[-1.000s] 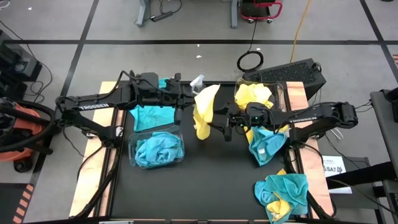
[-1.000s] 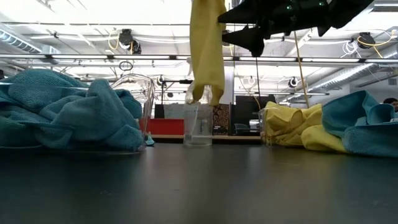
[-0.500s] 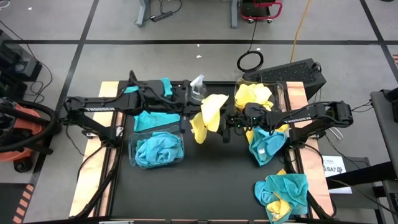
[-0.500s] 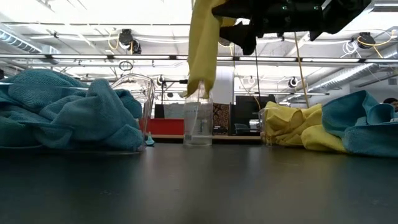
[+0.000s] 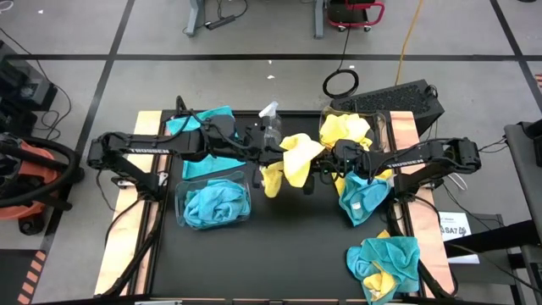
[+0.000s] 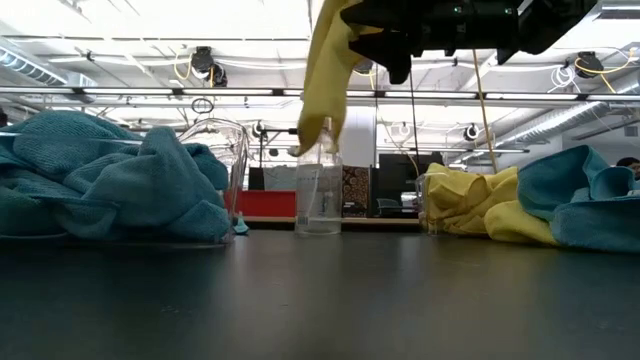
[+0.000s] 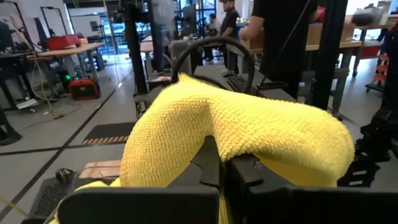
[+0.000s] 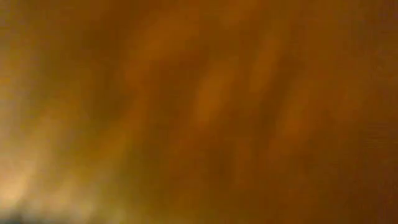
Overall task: Sort microfiber towel by color & place in baskets
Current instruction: Put the yellow towel into the top transparent bin
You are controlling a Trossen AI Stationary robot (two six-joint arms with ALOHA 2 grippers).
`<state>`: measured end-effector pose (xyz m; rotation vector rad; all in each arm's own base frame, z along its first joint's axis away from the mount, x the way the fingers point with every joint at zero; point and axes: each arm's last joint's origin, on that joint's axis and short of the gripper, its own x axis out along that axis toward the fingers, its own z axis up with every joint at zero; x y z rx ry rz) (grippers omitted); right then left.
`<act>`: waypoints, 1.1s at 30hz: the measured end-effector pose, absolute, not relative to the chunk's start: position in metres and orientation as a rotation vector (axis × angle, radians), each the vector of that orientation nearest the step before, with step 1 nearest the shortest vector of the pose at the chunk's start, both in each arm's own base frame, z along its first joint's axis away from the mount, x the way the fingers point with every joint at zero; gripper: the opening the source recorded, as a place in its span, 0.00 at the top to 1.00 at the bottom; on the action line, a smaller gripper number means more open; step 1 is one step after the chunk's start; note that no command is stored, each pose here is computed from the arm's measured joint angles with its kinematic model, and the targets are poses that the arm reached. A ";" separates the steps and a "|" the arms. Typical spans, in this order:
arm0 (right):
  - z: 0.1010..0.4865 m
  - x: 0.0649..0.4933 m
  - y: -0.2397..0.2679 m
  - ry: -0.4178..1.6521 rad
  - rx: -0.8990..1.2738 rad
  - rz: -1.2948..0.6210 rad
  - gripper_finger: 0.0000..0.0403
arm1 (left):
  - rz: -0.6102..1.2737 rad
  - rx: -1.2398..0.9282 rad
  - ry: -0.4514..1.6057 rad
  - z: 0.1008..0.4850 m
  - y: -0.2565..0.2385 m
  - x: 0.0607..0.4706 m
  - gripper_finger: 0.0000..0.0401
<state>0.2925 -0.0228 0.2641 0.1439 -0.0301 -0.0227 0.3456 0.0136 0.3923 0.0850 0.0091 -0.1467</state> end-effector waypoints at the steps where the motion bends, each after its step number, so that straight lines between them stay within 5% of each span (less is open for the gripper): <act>1: 0.264 0.293 -0.023 -0.029 0.144 -0.023 0.47 | -0.147 0.086 0.004 0.393 0.014 0.345 1.00; 11: 0.264 0.293 -0.023 -0.029 0.138 -0.023 0.97 | -0.204 0.082 0.001 0.393 0.011 0.345 1.00; 20: 0.264 0.292 -0.024 -0.030 0.141 -0.076 0.99 | -0.281 0.071 0.071 0.386 -0.001 0.344 1.00; 33: 0.275 0.279 -0.024 -0.008 0.123 -0.085 1.00 | -0.263 -0.014 0.494 0.346 -0.012 0.336 0.97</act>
